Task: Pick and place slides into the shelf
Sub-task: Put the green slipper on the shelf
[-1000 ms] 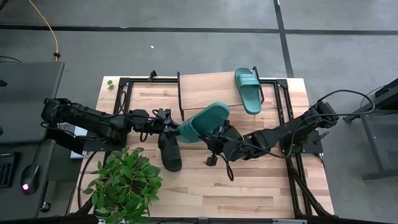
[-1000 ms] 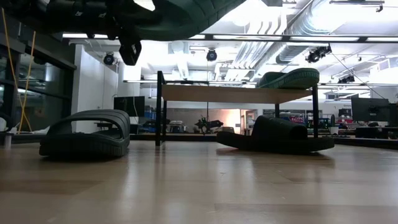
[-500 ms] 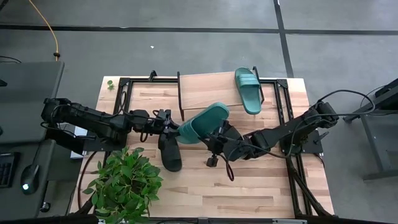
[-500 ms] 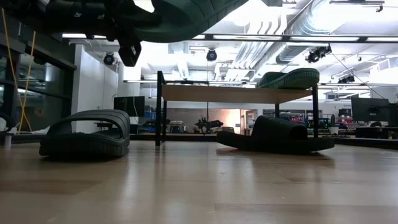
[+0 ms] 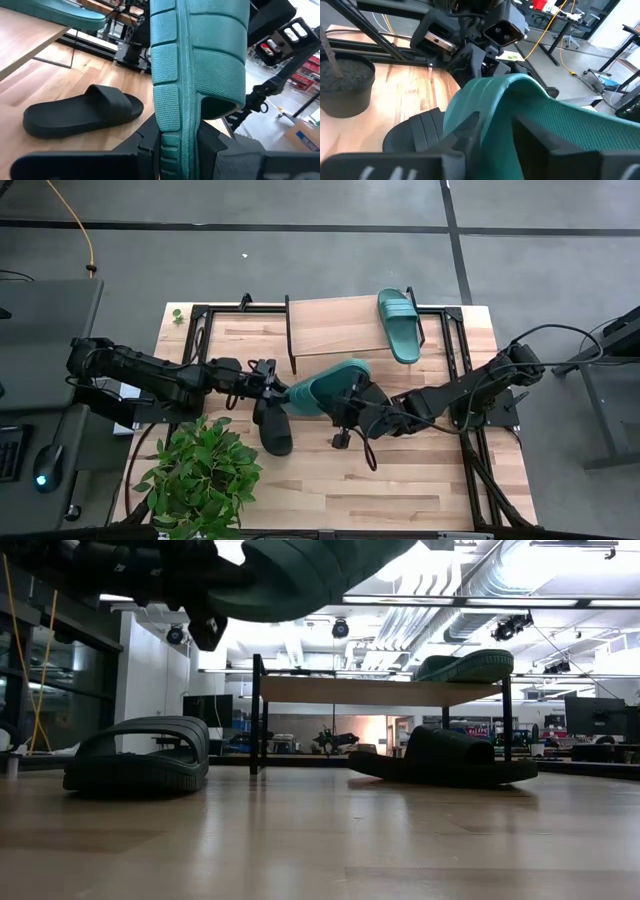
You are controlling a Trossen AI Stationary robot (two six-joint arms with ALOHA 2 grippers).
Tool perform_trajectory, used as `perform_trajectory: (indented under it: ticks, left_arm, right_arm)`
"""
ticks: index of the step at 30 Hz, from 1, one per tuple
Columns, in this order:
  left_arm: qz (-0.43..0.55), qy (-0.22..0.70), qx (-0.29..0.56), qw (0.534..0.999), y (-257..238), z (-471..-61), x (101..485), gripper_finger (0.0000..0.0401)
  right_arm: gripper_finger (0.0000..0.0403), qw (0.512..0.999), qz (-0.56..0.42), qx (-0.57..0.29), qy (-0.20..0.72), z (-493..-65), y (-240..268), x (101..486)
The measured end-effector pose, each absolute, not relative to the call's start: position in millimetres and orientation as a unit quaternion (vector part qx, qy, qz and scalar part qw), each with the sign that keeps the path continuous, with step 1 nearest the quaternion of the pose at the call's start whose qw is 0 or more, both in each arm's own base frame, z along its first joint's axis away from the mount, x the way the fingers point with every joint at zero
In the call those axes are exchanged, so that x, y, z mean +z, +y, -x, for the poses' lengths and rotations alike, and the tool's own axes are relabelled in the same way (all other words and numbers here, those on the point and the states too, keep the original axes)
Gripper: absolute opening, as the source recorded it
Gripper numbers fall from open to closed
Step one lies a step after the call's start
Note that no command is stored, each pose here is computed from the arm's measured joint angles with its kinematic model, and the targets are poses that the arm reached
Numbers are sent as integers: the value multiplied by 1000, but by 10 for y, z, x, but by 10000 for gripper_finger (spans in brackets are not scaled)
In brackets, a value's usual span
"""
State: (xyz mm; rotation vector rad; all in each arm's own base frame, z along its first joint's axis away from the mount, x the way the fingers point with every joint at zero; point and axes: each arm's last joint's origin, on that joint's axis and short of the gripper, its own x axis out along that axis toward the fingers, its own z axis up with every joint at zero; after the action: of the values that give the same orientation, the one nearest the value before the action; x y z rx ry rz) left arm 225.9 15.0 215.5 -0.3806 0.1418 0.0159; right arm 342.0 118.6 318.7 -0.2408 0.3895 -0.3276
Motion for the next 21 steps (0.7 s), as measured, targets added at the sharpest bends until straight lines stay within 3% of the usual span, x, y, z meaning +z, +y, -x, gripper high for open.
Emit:
perform_trajectory:
  ticks: [6,14,21]
  left_arm:
    - [188,100,-11,977,141,-2285,2196,61]
    - [158,233,-25,959,122,-2328,2310,64]
    - [161,237,-50,957,112,-2326,2317,64]
  right_arm:
    - [131,959,135,-157,196,-3415,1195,3185]
    - [133,952,191,-134,200,-3365,1323,3186]
    - [133,937,257,-102,214,-3317,1417,3166]
